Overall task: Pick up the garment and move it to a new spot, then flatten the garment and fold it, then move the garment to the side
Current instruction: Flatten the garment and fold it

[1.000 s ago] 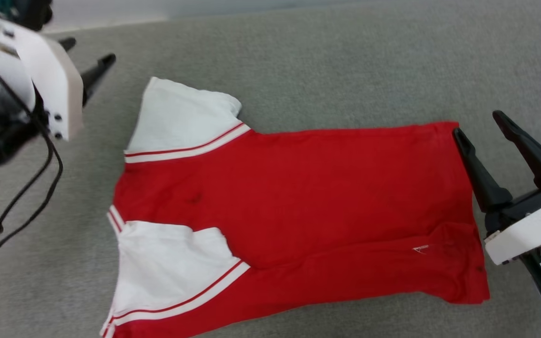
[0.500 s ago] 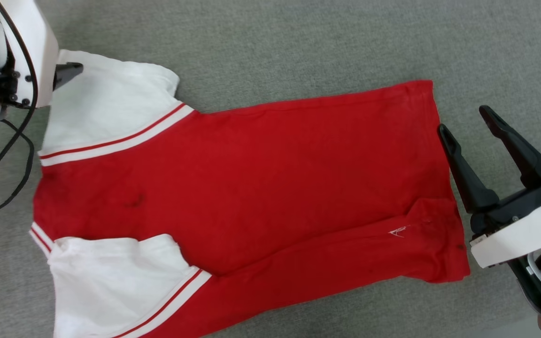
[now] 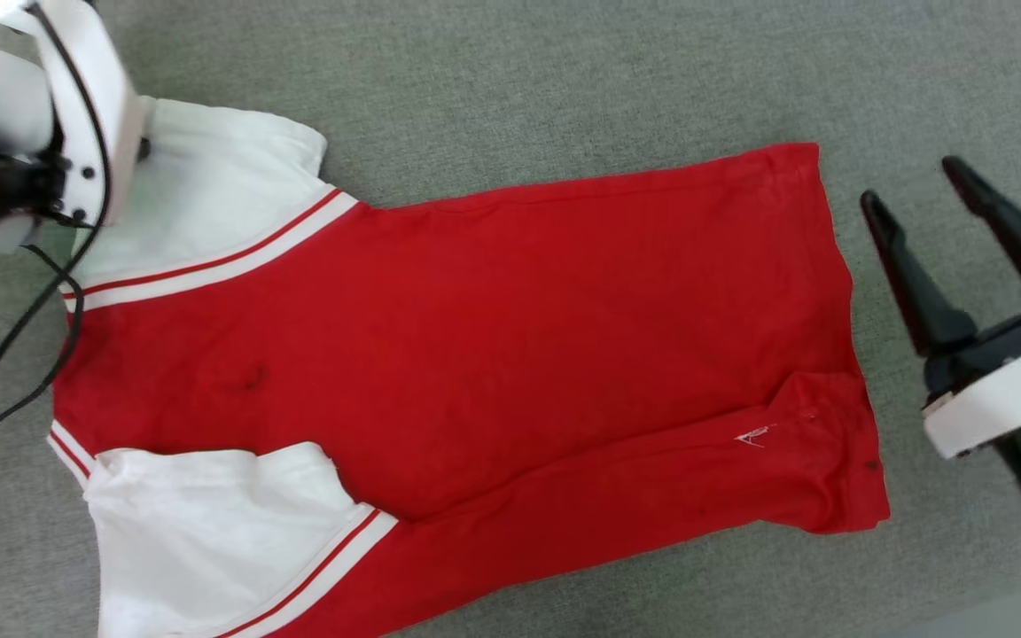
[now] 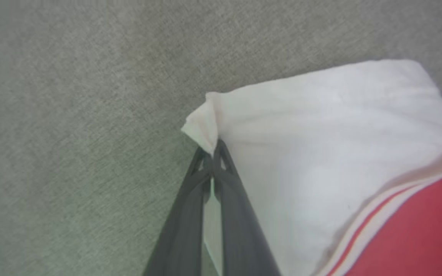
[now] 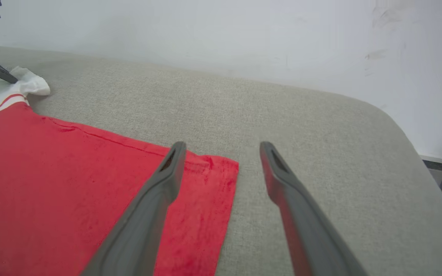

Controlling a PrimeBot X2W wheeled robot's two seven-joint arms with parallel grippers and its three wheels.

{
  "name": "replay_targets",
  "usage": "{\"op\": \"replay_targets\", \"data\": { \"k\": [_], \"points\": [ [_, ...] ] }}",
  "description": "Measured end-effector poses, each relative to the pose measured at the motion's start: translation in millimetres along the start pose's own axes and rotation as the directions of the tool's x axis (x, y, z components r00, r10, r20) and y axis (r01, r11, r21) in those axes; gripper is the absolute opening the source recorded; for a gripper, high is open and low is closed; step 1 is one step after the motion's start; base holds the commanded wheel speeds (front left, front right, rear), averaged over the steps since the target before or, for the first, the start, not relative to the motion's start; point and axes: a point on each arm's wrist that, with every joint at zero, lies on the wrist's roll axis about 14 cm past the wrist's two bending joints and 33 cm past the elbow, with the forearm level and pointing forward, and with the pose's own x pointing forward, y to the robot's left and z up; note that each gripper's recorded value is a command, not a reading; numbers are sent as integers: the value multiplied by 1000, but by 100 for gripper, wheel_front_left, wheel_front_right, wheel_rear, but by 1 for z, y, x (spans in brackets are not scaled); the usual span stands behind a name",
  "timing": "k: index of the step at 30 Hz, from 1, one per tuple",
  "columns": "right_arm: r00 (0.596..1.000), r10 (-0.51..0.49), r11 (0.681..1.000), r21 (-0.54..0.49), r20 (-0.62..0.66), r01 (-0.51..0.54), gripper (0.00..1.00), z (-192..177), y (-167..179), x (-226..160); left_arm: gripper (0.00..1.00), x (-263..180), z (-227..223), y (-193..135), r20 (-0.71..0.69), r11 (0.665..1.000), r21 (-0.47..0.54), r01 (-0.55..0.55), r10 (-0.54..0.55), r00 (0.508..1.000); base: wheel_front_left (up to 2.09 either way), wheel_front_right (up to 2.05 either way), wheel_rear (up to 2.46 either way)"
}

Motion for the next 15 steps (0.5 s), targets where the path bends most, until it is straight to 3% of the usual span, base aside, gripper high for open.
{"op": "replay_targets", "data": {
  "k": [5,8,12,15],
  "points": [
    [997,33,995,-89,-71,-39,100,17,-11,11,0,-17,7,-6,64,998,58,-21,17,998,0,0,0],
    [979,59,987,-137,-193,-87,100,15,-14,18,0,-29,13,-15,112,996,87,-14,4,994,0,0,0],
    [918,88,975,-155,-387,-158,100,4,-15,25,0,-46,12,-19,145,993,116,-26,9,989,0,0,0],
    [838,93,967,-153,-537,-205,100,-11,-16,27,0,-57,13,-21,175,991,132,-35,12,985,0,0,0]
  ]
}}
